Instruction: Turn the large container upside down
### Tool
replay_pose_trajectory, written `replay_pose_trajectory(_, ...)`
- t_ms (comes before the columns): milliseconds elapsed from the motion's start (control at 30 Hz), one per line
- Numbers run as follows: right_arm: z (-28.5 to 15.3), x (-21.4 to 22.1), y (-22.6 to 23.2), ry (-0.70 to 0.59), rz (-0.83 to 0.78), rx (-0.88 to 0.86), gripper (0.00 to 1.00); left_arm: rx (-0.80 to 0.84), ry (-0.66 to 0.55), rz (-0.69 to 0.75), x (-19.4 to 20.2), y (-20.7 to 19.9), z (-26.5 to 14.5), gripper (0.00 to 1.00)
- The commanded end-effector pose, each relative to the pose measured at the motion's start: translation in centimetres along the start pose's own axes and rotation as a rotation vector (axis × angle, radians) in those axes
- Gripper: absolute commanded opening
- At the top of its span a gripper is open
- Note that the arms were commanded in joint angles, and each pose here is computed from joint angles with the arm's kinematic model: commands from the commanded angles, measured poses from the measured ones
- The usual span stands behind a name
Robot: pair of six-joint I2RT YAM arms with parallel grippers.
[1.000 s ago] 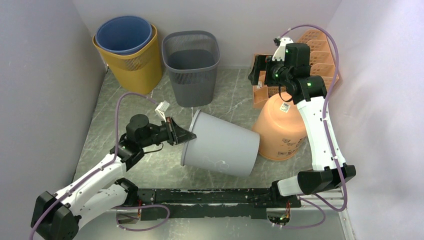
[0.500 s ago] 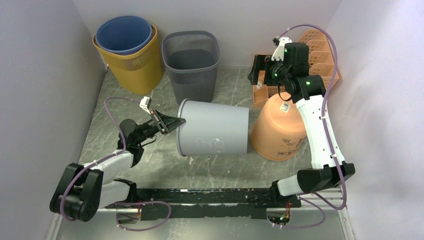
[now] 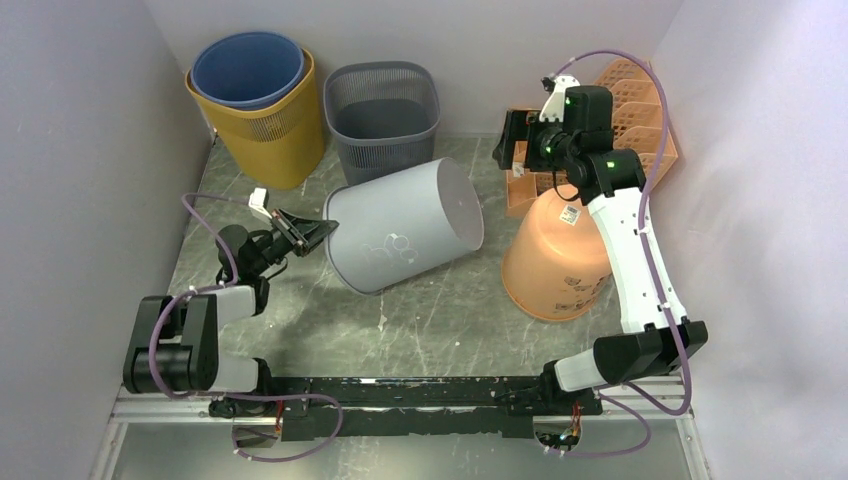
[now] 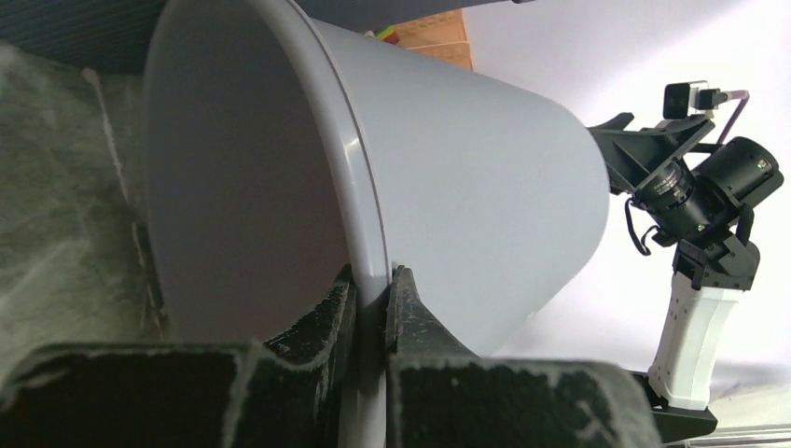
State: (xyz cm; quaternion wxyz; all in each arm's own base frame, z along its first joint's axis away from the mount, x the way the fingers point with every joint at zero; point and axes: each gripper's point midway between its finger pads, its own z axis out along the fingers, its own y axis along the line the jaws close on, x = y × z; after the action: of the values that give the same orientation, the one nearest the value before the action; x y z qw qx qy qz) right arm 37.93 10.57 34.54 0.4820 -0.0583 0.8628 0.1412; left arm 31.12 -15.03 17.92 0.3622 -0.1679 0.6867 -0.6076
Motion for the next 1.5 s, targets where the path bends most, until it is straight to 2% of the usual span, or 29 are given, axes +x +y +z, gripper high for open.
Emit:
replay_pose_trajectory(0,0.6,-0.2,0.0,-0.012,0.009,-0.011,1.00,-0.267,0.137,-0.069,4.3,9.4,-1.9,0.07)
replay_pose_trajectory(300,0.6,0.7,-0.1,-0.008,0.021,-0.011,1.00,-0.490,0.166,-0.073,4.2,14.1,-3.9,0.07)
replay_pose_trajectory(700,0.4,0.6,0.1,-0.010,0.024,-0.017,1.00,-0.579,0.202,-0.010,4.0,14.8,-4.9,0.18)
replay_pose_trajectory(767,0.3,0.7,0.1,-0.009,0.024,-0.016,1.00,-0.578,0.202,-0.004,3.9,14.6,-4.9,0.29)
replay_pose_trajectory(833,0.2,0.6,0.1,-0.012,0.024,-0.017,1.00,-0.583,0.201,0.005,3.8,14.5,-5.0,0.44)
replay_pose_trajectory(900,0.0,0.7,0.1,-0.010,0.025,-0.015,1.00,-0.593,0.191,0.026,3.5,14.1,-5.1,0.63)
replay_pose_trajectory(933,-0.1,0.7,0.1,-0.011,0.025,-0.014,1.00,-0.600,0.186,0.036,3.3,14.0,-5.2,0.79)
replay_pose_trajectory(967,-0.2,0.7,0.1,-0.012,0.025,-0.013,1.00,-0.611,0.181,0.042,3.1,13.9,-5.3,0.89)
replay_pose_trajectory(1000,-0.3,0.6,0.1,-0.015,0.024,-0.012,1.00,-0.621,0.174,0.052,2.9,13.7,-5.4,0.93)
replay_pose_trajectory(1133,-0.7,0.4,0.2,-0.017,0.018,-0.012,1.00,-0.665,0.130,0.077,1.6,13.0,-5.7,0.93)
replay_pose_trajectory(1300,-1.7,-0.4,0.4,-0.025,0.010,-0.016,1.00,-0.736,0.018,0.106,-1.4,12.0,-5.8,0.87)
replay_pose_trajectory(1467,-2.9,-1.3,0.6,-0.033,-0.004,-0.016,1.00,-0.704,-0.061,0.108,-4.6,10.4,-3.7,0.83)
